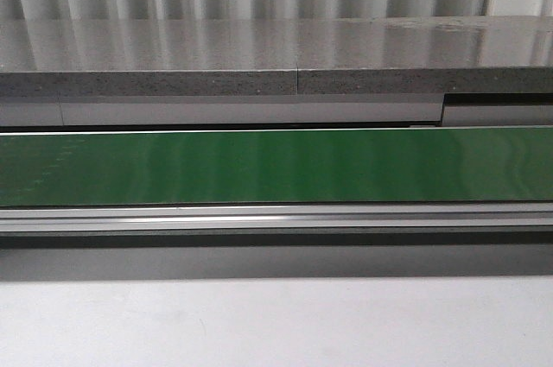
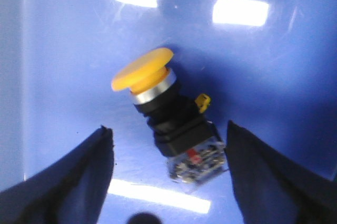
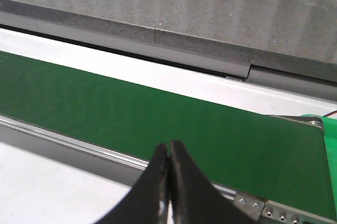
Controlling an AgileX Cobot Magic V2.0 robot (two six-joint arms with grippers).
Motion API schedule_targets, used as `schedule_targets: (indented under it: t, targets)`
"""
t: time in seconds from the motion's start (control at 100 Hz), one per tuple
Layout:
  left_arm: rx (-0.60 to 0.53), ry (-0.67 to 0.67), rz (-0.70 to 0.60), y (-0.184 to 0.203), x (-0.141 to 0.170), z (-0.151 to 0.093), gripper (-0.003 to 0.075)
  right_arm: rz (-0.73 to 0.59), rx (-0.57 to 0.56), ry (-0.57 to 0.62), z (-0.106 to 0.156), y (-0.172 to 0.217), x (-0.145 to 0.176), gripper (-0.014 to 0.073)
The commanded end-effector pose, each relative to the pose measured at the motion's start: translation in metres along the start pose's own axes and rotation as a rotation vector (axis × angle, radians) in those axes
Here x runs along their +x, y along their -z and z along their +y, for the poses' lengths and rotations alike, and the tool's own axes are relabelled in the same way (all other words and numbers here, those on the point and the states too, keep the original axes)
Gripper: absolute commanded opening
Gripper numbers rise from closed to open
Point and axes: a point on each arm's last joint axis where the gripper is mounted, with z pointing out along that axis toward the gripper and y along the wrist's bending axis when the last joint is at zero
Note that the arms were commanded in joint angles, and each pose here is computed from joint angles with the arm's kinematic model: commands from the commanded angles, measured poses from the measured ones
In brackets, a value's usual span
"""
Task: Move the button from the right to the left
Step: 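Lower the button into the blue tray and open the left gripper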
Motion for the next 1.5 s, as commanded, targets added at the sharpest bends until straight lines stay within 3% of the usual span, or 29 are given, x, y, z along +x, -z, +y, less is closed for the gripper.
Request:
schedule_targets:
  t: [0.0,0.1,0.19,0.4,0.63,0.89,1.01,1.17,1.49]
  targets:
    - [-0.029,0.015,-0.11,0.028,-0.004,0.005,0.0517,-0.095,0.012,0.002,-0.001,0.002,-0.014,-0.0066]
    - [-0.032,0.025,-0.16,0.035,-0.006,0.005,0.0489,-0.095,0.012,0.002,-0.001,0.002,-0.014,-0.0066]
    - [-0.033,0.035,-0.244,0.053,-0.007,0.003,0.0412,-0.095,0.012,0.002,-0.001,0.002,-0.014,-0.0066]
    - [0.057,0.069,-0.47,0.112,-0.001,-0.018,-0.0019,-0.095,0.012,0.002,-0.001,0.002,-0.014,-0.0066]
    - [0.107,-0.04,-0.647,0.159,0.021,-0.07,-0.002,-0.095,0.012,0.002,-0.001,0.002,-0.014,-0.0066]
    - [0.194,-0.22,-0.815,0.184,0.062,-0.139,-0.002,-0.095,0.012,0.002,-0.001,0.002,-0.014,-0.0066]
    - [0.233,-0.286,-0.884,0.193,0.083,-0.161,-0.002,-0.095,0.012,0.002,-0.001,0.002,-0.014,-0.0066]
    - [0.267,-0.315,-0.973,0.196,0.111,-0.169,-0.002,-0.095,0.012,0.002,-0.001,0.002,-0.014,-0.0066]
    - [0.297,-0.275,-1.091,0.194,0.156,-0.155,-0.002,-0.095,0.012,0.002,-0.001,0.002,-0.014,-0.0066]
